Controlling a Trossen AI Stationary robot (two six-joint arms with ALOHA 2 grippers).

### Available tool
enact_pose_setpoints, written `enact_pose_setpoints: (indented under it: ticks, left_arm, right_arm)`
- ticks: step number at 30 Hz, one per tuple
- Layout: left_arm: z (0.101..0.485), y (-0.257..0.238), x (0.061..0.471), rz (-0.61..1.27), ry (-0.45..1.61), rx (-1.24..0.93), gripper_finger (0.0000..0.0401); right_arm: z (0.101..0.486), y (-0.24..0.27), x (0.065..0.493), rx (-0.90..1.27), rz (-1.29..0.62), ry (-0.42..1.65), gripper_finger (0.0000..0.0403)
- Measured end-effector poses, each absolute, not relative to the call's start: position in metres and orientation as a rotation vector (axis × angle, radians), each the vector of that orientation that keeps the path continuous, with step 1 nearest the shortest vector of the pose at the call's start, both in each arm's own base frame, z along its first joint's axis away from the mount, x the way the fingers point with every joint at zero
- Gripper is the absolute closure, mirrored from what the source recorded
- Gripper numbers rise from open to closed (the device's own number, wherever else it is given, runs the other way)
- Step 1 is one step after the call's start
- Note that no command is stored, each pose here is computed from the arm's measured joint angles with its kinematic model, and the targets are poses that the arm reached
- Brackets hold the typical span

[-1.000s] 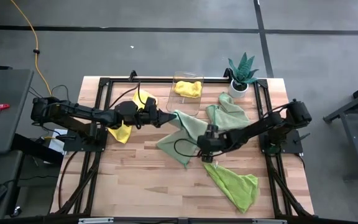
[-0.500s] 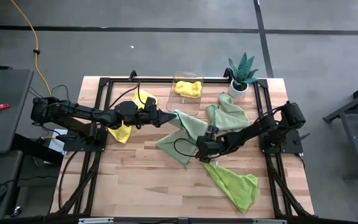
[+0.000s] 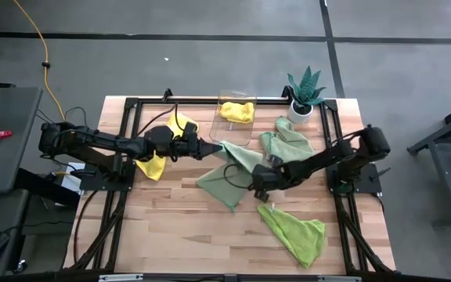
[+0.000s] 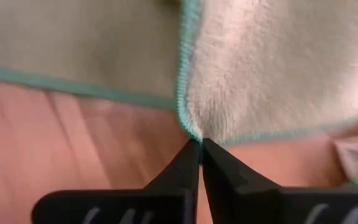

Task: Fold microfiber towels
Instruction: Fold the bottom left blue towel

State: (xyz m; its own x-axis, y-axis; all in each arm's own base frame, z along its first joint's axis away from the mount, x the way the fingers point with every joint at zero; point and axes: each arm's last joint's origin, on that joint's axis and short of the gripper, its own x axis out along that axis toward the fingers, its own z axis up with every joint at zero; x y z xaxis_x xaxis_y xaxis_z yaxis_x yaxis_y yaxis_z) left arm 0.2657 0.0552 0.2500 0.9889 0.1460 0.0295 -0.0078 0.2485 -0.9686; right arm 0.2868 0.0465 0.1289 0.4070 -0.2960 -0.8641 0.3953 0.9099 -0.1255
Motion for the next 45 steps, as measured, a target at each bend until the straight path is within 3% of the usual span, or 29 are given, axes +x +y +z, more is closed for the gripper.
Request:
enact_pose_setpoints:
  ticks: [7, 13, 18, 27, 45]
  left_arm:
    - [0.251, 0.063, 0.264, 0.062, -0.097, -1.302, 0.0401]
    - [0.254, 0.066, 0.261, -0.052, -0.028, -1.248, 0.0401]
    - [0.272, 0.065, 0.26, -0.153, 0.026, -1.188, 0.0401]
    - [0.313, 0.059, 0.232, 0.033, 0.322, -0.991, 0.0401]
    - [0.403, 0.042, 0.165, 0.196, 0.604, -0.773, 0.0401]
  right_arm:
    - [0.186, 0.037, 0.262, 0.184, -0.333, 1.021, 0.0402]
    - [0.245, 0.026, 0.235, 0.338, -0.186, 0.815, 0.0402]
    - [0.295, 0.016, 0.21, 0.411, -0.171, 0.624, 0.0402]
    - [0.367, -0.002, 0.198, 0.368, -0.239, 0.517, 0.0403]
    - [0.474, -0.021, 0.188, 0.3, -0.229, 0.516, 0.0403]
